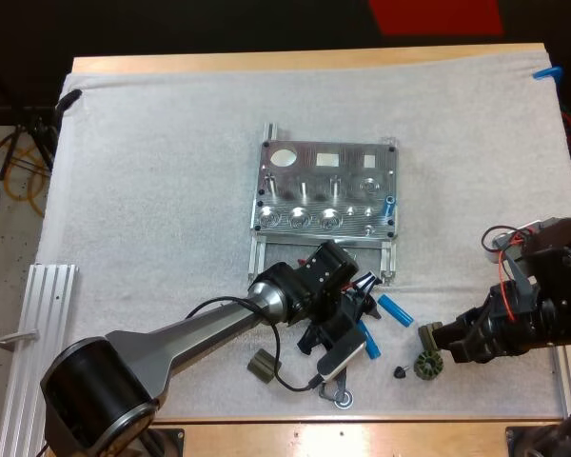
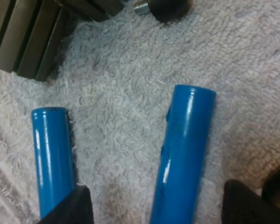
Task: Load cells from right to left
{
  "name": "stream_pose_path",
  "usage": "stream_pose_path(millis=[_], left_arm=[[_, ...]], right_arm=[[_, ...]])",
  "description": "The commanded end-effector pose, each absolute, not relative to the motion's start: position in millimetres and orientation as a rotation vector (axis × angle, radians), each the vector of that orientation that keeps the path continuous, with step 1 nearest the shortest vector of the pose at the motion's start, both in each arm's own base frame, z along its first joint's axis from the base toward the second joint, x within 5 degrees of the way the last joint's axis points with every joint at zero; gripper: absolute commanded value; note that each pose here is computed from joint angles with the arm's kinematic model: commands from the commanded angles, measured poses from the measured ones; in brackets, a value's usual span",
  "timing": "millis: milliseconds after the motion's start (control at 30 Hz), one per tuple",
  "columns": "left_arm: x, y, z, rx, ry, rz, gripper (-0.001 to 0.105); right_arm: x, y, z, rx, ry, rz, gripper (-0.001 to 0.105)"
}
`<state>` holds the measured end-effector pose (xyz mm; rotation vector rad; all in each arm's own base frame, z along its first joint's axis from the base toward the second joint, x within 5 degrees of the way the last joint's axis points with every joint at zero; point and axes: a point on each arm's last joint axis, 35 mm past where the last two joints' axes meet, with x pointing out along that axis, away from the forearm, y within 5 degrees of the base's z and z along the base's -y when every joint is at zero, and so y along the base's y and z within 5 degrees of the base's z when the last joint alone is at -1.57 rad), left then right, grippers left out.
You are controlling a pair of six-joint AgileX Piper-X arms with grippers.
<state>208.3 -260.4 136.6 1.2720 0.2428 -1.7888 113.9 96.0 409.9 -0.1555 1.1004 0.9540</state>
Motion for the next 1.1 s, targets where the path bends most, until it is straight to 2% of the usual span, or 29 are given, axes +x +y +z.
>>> stream_pose_path(millis=[0,433,500,567,633,733,833,1067], left_arm=[[208,-263,135,1.266,0.227,-1.805,0.056],[208,-263,127,1.272,0.256,-1.811,0.054],[208,-263,127,1.272,0.256,-1.811,0.048],[208,-263,127,1.272,0.258,-1.812,0.037],[208,-263,127,1.272,0.261,-1.813,0.022],[207,-262,127,1.272,0.266,-1.816,0.009],[206,-261,126,1.271,0.284,-1.824,0.002],[202,-261,137,1.272,0.271,-1.826,0.002]], right_arm=[[112,94,411,-0.152,1.107,0.951,0.044],[112,94,411,-0.154,1.106,0.952,0.044],[112,94,411,-0.157,1.104,0.954,0.044],[112,94,411,-0.157,1.104,0.954,0.044],[112,94,411,-0.157,1.104,0.954,0.044],[112,94,411,-0.157,1.104,0.954,0.044],[112,94,411,-0.157,1.104,0.954,0.044],[112,94,411,-0.157,1.104,0.954,0.044]])
